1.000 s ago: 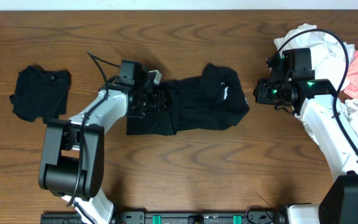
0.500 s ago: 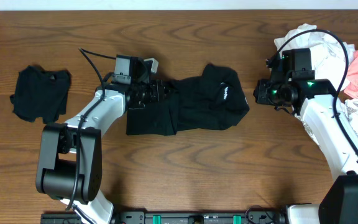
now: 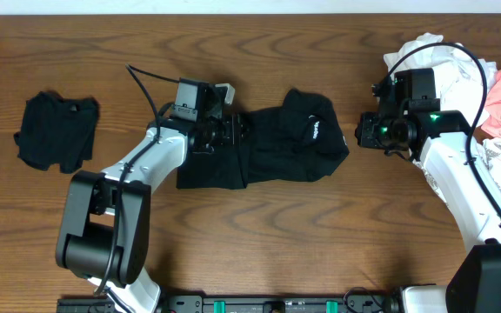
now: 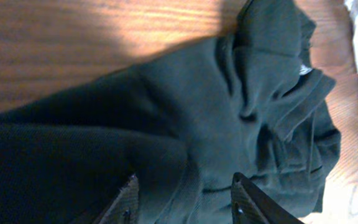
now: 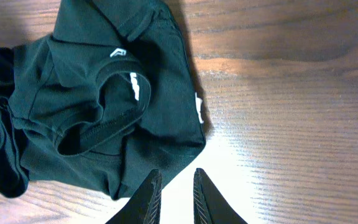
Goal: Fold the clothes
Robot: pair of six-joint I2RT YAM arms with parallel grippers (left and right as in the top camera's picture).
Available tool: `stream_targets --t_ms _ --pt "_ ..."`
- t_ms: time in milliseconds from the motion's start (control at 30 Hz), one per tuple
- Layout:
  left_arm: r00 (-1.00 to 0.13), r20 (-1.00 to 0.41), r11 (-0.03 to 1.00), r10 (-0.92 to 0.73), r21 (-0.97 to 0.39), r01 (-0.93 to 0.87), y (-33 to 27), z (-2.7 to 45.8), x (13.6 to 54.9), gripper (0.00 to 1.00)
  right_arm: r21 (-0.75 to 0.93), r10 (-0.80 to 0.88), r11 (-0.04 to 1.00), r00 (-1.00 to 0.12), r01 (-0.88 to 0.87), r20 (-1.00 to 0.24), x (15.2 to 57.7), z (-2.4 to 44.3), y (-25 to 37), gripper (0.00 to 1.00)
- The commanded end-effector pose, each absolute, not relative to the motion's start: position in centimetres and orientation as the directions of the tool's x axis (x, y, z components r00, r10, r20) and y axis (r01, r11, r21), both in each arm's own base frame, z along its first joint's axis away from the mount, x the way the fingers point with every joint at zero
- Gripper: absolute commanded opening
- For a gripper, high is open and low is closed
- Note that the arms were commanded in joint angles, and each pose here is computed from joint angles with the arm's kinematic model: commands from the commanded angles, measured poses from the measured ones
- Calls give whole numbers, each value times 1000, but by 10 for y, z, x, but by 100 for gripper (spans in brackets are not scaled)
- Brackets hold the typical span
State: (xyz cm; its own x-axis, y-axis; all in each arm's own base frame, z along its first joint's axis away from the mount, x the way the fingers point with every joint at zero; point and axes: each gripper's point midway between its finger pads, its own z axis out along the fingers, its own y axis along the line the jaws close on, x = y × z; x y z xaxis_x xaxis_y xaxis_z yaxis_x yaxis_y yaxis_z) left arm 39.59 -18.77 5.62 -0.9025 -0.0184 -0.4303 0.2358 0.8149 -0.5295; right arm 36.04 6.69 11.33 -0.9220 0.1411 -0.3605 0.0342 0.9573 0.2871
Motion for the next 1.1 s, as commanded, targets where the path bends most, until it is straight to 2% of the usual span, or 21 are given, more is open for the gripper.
stream_targets --t_ms 0,333,633,733,900,1067 --pt "-898 -438 820 -34 -526 225 -192 49 405 49 275 131 961 -916 24 -378 362 119 64 17" --pt "-873 -483 823 -64 -521 227 -194 47 421 49 274 129 961 -919 24 -372 360 119 64 16" --pt "-895 -433 818 -108 -550 168 -198 44 416 49 274 129 962 -922 26 -366 359 118 64 16" --pt "-887 -446 843 -122 -517 145 -191 41 420 49 273 128 962 -923 26 -363 358 118 64 16" --pt "-854 -499 914 -148 -399 75 -166 34 434 49 277 137 960 -923 34 -360 358 118 65 19" --pt "-844 -508 889 -171 -450 90 -162 52 440 49 264 136 964 -928 42 -348 354 116 63 30"
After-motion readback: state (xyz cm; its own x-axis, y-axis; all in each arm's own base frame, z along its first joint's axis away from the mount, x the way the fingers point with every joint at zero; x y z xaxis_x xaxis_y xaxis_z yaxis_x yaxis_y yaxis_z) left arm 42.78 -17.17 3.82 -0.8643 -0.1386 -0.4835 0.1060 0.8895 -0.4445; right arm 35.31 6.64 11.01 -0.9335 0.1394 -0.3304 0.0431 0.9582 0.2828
